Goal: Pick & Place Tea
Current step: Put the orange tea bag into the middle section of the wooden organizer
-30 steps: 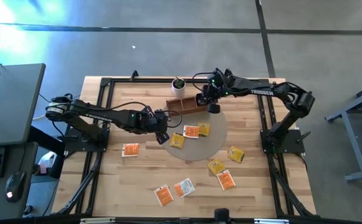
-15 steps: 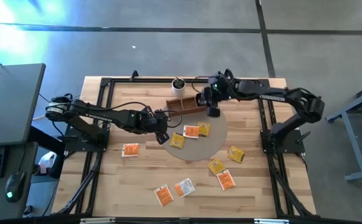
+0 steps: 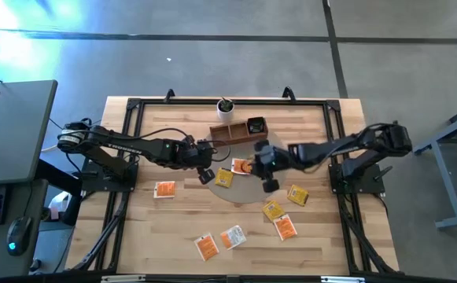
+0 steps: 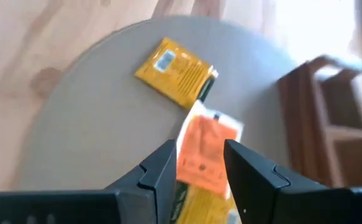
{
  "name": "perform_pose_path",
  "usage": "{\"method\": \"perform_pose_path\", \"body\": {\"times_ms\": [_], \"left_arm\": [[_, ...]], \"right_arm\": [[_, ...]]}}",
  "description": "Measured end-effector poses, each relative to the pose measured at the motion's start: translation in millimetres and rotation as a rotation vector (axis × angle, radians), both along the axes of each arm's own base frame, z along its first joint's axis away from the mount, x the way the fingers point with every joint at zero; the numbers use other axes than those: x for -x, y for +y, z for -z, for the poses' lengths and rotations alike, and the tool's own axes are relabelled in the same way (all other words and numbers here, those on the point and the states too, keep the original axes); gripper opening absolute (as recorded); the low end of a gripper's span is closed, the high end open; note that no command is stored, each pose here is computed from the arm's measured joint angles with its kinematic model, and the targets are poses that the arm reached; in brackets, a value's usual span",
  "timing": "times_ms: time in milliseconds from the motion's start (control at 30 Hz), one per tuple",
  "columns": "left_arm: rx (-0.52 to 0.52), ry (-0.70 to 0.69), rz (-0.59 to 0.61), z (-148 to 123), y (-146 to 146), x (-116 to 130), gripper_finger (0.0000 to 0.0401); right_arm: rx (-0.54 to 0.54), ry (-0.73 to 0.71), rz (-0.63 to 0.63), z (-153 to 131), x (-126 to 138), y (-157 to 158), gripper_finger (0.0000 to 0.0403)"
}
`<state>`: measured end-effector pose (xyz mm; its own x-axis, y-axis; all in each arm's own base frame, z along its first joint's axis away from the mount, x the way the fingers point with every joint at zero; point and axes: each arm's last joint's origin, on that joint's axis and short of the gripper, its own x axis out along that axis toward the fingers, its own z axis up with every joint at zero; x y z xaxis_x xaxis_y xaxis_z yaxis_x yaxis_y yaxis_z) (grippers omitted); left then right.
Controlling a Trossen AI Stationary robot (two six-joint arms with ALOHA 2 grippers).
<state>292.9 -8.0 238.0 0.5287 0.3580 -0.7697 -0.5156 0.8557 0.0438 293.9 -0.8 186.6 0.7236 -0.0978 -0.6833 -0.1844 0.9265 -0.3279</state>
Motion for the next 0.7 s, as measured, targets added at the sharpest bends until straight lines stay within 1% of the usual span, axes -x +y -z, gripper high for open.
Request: {"method": "perform_pose_path", "body": {"times_ms": [67,100,167,233,333,500,633,700], "left_arm": [[0.002,-0.014,0.002,-0.8,-0.1,-1.2,0.0000],[0.004,-0.022,0.003,-1.2,-0.2,-1.8,0.0000],[0.016,-0.037,0.012,-2.0,-0.7,-3.0,0.0000],[0.024,-0.041,0.017,-2.2,-1.0,-3.4,0.0000],[0.026,-0.061,0.018,-3.3,-1.1,-5.0,0.0000],[0.024,-0.093,0.015,-5.1,-1.1,-7.3,0.0000],[0.024,-0.091,0.008,-4.9,-1.0,-6.9,0.0000],[0.024,-0.086,0.008,-4.6,-1.0,-6.6,0.0000]], "right_arm": [[0.068,-0.062,-0.026,10.4,3.5,4.5,0.0131],[0.077,-0.092,-0.036,14.5,5.4,6.0,0.0131],[0.046,-0.143,-0.025,20.9,8.1,7.3,0.0131],[0.000,-0.199,0.027,22.1,7.1,7.8,0.0131],[-0.032,-0.226,0.093,26.4,-1.6,8.8,0.0131],[-0.040,-0.209,0.153,35.5,-32.7,13.2,0.0131],[-0.051,-0.121,0.154,52.2,-54.5,15.1,0.0131],[-0.027,-0.083,0.159,61.3,-62.8,15.2,0.0131]]}}
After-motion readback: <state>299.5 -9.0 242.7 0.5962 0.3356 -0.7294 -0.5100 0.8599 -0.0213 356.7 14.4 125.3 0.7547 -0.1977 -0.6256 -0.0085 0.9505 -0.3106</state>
